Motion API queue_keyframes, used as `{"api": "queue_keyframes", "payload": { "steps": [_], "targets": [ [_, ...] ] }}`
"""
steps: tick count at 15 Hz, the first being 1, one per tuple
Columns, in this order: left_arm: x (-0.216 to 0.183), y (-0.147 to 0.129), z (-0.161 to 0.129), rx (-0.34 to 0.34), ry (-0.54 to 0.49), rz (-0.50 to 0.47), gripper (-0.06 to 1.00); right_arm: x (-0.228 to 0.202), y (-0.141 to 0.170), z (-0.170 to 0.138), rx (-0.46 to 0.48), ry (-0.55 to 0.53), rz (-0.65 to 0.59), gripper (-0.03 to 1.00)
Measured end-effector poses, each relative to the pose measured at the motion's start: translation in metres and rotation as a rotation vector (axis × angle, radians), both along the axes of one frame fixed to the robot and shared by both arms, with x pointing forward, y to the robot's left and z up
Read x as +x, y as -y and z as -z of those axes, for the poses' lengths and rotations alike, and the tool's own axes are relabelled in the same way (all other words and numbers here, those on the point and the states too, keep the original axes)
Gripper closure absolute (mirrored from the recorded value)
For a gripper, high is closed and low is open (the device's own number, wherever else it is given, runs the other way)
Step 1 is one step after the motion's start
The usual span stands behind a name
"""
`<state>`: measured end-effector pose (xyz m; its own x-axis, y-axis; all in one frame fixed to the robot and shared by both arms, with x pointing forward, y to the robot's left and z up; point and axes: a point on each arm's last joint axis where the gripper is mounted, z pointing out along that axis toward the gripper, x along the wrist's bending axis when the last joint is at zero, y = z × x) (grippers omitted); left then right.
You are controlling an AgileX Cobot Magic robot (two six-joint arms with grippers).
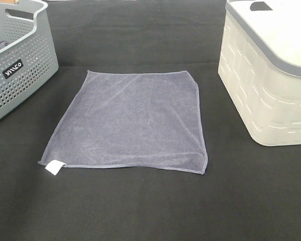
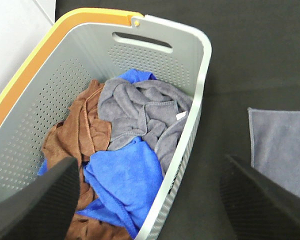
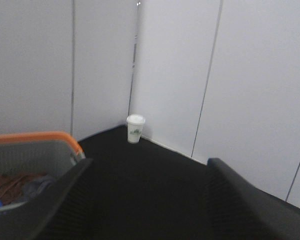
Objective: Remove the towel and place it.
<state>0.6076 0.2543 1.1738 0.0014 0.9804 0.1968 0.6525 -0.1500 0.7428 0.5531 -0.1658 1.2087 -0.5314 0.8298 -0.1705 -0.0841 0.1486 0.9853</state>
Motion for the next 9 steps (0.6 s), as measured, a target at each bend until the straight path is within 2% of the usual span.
{"api": "queue_keyframes", "payload": {
  "steps": [2,4,6,9],
  "targets": [
    [-0.001,0.000,-0.005,0.007,0.000,0.004,0.22,0.007,-0.007,0.016,-0.130,-0.063,-0.054,0.35],
    [-0.002,-0.002,-0.013,0.001,0.008,-0.002,0.22,0.017,-0.009,0.028,-0.172,-0.208,-0.040,0.35],
    [0.000,-0.010,-0.024,-0.067,0.010,-0.016,0.22,0.029,-0.005,0.025,-0.220,-0.352,0.056,0.35],
    [0.006,-0.041,-0.026,-0.237,-0.032,-0.035,0.22,0.047,0.009,0.001,-0.237,-0.527,0.284,0.35]
  ]
}}
